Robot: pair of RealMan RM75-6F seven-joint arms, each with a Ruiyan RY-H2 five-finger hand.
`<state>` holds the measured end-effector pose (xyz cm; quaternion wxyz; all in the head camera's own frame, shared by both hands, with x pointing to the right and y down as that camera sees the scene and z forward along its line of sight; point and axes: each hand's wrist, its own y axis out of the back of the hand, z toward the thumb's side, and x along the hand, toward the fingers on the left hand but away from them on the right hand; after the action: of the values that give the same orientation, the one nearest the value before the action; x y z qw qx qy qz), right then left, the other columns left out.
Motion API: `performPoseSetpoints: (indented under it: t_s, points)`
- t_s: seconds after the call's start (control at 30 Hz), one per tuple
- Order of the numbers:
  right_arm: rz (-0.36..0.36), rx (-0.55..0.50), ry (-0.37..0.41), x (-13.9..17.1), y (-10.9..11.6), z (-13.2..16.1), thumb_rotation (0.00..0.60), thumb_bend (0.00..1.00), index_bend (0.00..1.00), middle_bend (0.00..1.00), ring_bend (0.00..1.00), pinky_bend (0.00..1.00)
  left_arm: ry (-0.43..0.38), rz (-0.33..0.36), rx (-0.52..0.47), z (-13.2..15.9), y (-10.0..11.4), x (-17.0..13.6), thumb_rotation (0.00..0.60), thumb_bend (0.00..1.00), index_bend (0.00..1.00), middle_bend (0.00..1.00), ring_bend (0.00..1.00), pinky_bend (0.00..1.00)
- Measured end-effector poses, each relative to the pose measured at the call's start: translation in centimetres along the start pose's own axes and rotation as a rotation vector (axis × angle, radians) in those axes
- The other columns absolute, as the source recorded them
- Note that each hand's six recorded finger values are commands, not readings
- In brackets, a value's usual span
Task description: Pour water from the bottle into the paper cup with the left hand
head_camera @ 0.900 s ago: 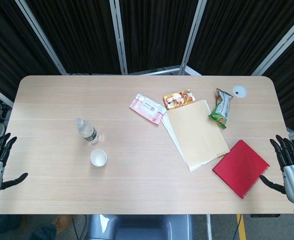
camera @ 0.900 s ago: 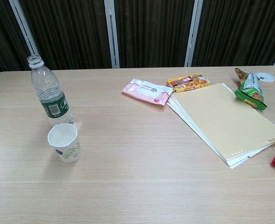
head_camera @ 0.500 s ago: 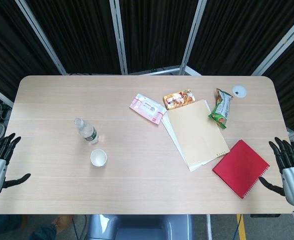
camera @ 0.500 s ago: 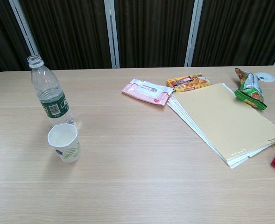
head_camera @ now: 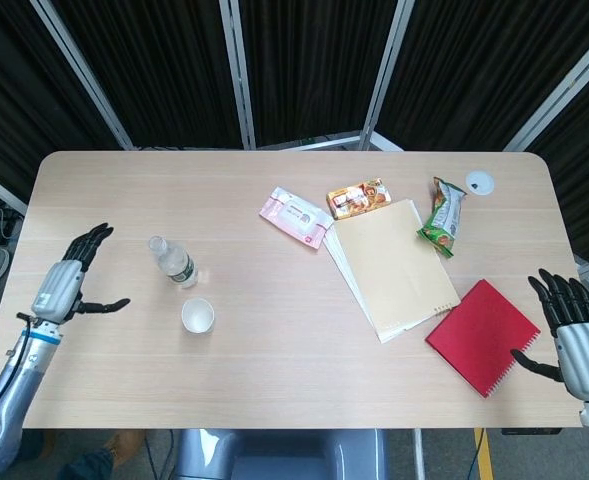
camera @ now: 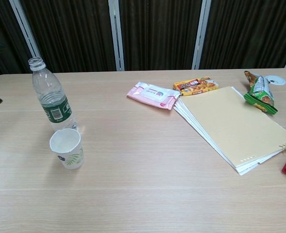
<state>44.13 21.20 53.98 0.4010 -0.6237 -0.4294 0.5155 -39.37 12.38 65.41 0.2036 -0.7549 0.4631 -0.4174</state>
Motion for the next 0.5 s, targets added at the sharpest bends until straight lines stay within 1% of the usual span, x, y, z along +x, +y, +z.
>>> performPoseSetpoints:
  t_s: [0.07,0.17,0.33,0.43,0.5]
  points:
    - [0.011,0.009,-0.019,-0.2,-0.3,-0.5,0.600,0.00,0.00,0.00,0.00,0.00,0.008,-0.015,-0.028,-0.2,-1.4,1.7,0.600,0.00,0.00,0.00,0.00,0.00]
    - [0.018,0.020,-0.041,-0.3,-0.7,-1.2,0.600,0.00,0.00,0.00,0.00,0.00,0.026,-0.038,-0.059,-0.5,-3.1,3.5,0.600,0.00,0.00,0.00,0.00,0.00]
    - [0.023,0.026,-0.061,-0.4,-0.9,-1.8,0.600,0.00,0.00,0.00,0.00,0.00,0.061,-0.039,-0.105,-1.3,-4.5,5.2,0.599,0.00,0.00,0.00,0.00,0.00]
    - [0.021,0.028,-0.065,-0.4,-0.9,-2.0,0.600,0.00,0.00,0.00,0.00,0.00,0.072,-0.029,-0.152,-1.5,-5.1,5.9,0.599,0.00,0.00,0.00,0.00,0.00]
    - [0.021,0.030,-0.067,-0.5,-0.9,-2.1,0.600,0.00,0.00,0.00,0.00,0.00,0.072,-0.035,-0.193,-1.2,-5.8,6.3,0.600,0.00,0.00,0.00,0.00,0.00]
